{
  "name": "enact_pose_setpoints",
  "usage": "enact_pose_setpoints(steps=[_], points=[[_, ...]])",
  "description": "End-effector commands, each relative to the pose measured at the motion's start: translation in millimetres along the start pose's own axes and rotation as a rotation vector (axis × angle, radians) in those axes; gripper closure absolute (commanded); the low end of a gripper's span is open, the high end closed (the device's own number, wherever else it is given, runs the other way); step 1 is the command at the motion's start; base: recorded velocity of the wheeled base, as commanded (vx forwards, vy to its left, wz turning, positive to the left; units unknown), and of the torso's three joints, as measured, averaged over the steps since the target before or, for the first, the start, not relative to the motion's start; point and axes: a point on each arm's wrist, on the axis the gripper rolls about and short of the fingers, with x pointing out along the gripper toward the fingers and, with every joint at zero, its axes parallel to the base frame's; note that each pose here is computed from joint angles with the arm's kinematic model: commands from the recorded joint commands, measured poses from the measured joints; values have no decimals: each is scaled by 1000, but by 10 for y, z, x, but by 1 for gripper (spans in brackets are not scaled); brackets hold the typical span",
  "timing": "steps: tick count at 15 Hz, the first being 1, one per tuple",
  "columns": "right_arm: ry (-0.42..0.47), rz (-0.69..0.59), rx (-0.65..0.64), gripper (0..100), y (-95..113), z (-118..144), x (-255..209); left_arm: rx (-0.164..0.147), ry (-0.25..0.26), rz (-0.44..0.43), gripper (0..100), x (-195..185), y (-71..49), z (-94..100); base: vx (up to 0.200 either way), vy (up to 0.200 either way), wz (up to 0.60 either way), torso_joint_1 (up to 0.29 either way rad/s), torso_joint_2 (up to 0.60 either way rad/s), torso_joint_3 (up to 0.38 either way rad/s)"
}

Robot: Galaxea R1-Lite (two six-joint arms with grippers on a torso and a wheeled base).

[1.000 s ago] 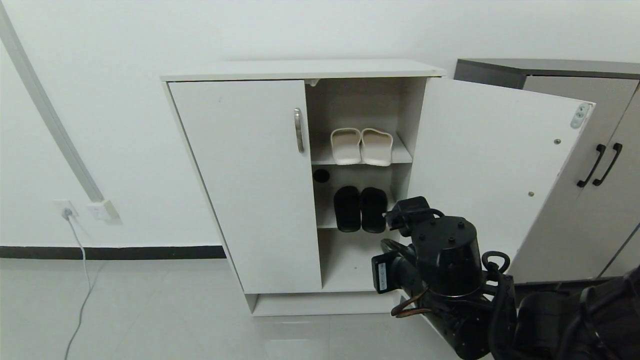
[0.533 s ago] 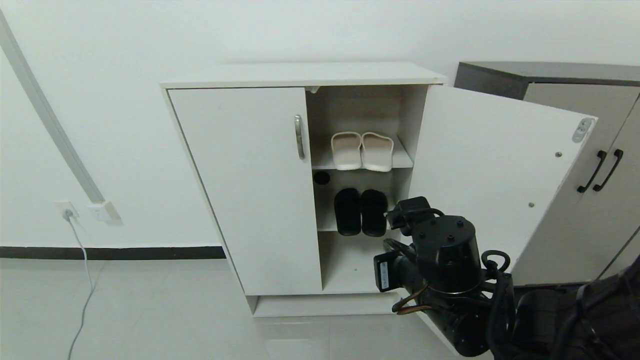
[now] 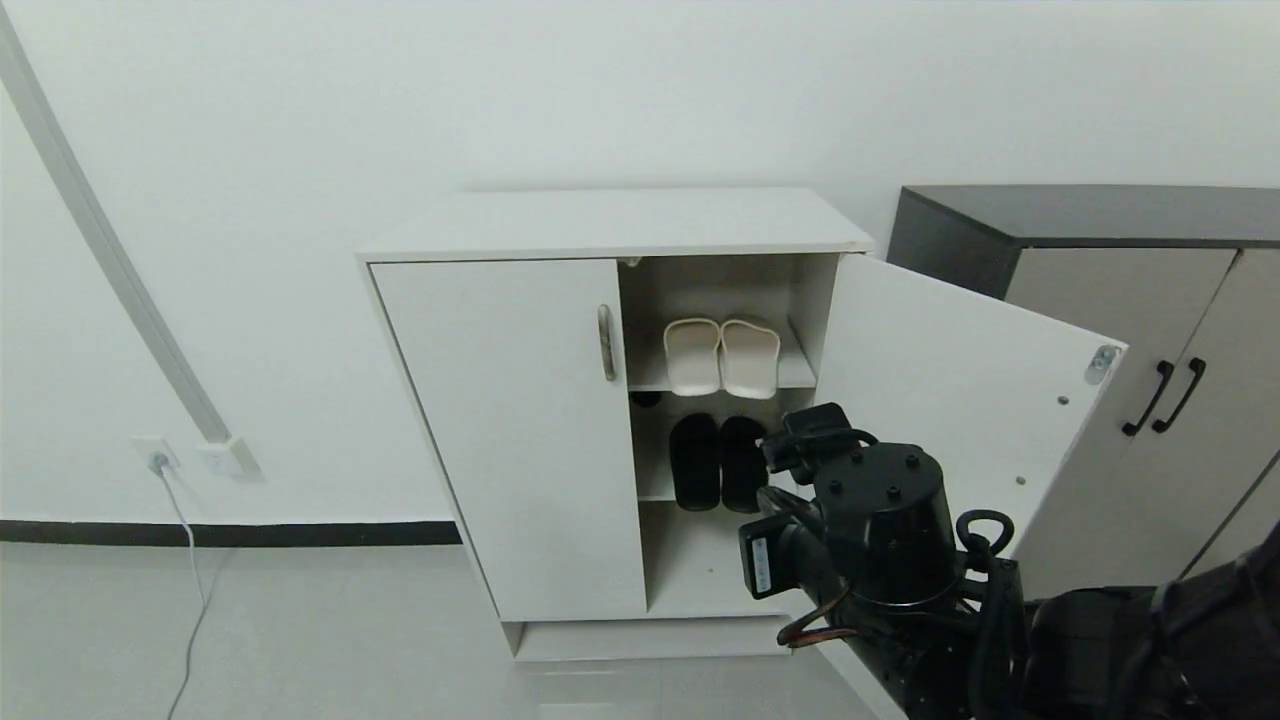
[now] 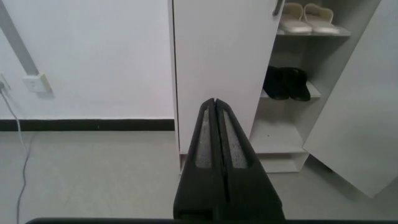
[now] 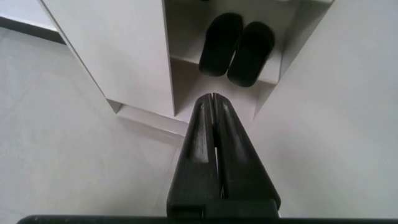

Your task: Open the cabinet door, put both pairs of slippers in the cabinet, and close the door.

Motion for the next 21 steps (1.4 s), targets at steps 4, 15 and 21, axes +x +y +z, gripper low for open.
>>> enact_pose_setpoints(steps=[4,15,21], points=[[2,-1,-1,100,2,-9,6,-1,0,1,100,1,0,2,0,0,0,152,-480,-326],[5,-1,-3,100,-2,-20,4,-1,0,1,100,1,0,2,0,0,0,200,-512,-318],[6,-1,-4,100,-8,-23,-5,-1,0,1,100,1,0,2,0,0,0,259,-583,-330]])
